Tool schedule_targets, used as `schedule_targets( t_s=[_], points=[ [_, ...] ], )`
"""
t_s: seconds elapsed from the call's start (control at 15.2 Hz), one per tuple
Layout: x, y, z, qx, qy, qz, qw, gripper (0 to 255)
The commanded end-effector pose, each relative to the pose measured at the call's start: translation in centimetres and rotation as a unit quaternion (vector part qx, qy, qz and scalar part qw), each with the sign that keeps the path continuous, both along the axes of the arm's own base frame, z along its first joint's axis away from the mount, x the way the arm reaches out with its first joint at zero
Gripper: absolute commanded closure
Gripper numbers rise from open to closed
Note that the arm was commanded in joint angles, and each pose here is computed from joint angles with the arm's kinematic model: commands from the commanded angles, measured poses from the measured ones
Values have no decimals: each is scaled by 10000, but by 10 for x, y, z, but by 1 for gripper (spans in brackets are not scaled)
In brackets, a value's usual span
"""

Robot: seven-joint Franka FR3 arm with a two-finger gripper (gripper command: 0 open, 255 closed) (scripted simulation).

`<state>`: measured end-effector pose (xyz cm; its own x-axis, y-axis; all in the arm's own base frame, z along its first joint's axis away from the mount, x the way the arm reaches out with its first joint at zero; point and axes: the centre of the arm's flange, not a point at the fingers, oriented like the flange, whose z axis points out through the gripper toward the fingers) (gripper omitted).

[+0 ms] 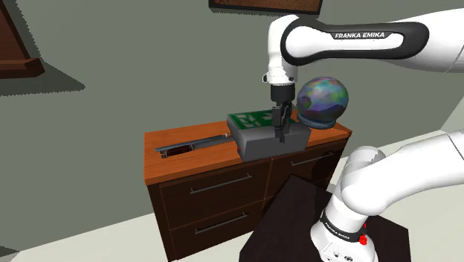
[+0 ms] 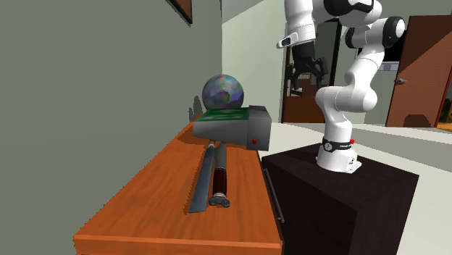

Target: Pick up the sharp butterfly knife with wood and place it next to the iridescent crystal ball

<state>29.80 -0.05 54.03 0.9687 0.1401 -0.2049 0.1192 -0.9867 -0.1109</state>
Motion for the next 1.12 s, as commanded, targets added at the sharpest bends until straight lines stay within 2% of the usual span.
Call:
schedule_targets(
  t_s=[0.0,0.26,0.53,0.79,1.06],
  points=[
    [0,0,0,0,0,0,10000,0],
    [33,-10,-29,-126,-240,603,9978,0],
    [69,-16,-56,-251,-480,1203,9913,0],
    [106,-18,-81,-375,-717,1798,9804,0],
    [145,-16,-104,-498,-951,2385,9652,0]
  ],
)
